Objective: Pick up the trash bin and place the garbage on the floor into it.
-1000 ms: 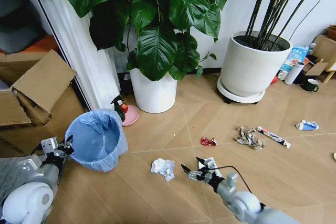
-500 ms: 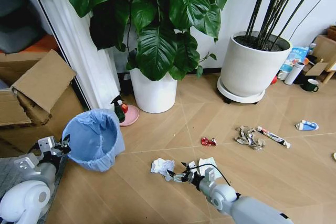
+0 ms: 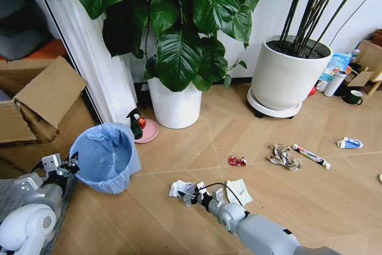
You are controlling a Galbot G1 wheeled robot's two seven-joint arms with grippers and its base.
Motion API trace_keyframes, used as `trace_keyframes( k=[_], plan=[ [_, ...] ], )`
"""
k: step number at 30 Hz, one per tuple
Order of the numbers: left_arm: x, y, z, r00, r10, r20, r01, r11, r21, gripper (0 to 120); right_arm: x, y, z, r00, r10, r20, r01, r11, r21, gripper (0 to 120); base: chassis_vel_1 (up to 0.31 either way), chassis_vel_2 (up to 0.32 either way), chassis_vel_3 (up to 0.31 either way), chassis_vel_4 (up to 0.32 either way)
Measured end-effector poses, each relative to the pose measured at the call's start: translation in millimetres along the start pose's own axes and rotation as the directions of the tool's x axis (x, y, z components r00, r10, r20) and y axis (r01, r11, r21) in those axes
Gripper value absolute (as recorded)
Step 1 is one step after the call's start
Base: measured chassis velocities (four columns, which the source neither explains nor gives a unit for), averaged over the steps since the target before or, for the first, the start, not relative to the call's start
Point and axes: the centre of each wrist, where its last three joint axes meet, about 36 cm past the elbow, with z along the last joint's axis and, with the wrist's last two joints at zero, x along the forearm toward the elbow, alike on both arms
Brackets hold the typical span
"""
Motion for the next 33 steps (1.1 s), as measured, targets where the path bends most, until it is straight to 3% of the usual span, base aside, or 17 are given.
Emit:
trace_keyframes(
  k=[3, 8, 15, 26, 33],
  plan=[
    [-1.4, 0.6, -0.2, 1.0, 0.0, -0.001, 0.0, 1.0, 0.001, 0, 0.8, -1.8, 3.6, 1.0, 0.008, -0.009, -0.008, 1.0, 0.007, 41, 0.0, 0.0, 0.0, 0.0],
    [-1.8, 1.2, -0.6, 1.0, 0.001, -0.001, -0.001, 1.0, 0.001, 0, 0.9, -1.8, 6.0, 1.0, 0.013, -0.008, -0.013, 1.0, 0.002, 29, 0.0, 0.0, 0.0, 0.0],
    [-1.9, 1.7, -2.4, 1.0, 0.012, 0.0, -0.012, 1.0, 0.008, 0, 5.0, 2.6, 18.4, 1.0, 0.024, 0.0, -0.024, 1.0, 0.007, 0, 0.0, 0.0, 0.0, 0.0],
    [-3.4, 8.3, 5.2, 1.0, 0.007, -0.022, -0.007, 1.0, 0.009, 0, 28.7, -10.1, 11.5, 0.995, 0.029, 0.092, -0.034, 0.998, 0.055, 0, 0.0, 0.0, 0.0, 0.0],
    [-5.7, 15.1, 17.5, 0.998, 0.003, -0.061, -0.003, 1.0, -0.008, 0, 102.3, -44.8, -20.3, 0.972, 0.038, 0.233, -0.077, 0.984, 0.162, 0, 0.0, 0.0, 0.0, 0.0]
  ],
)
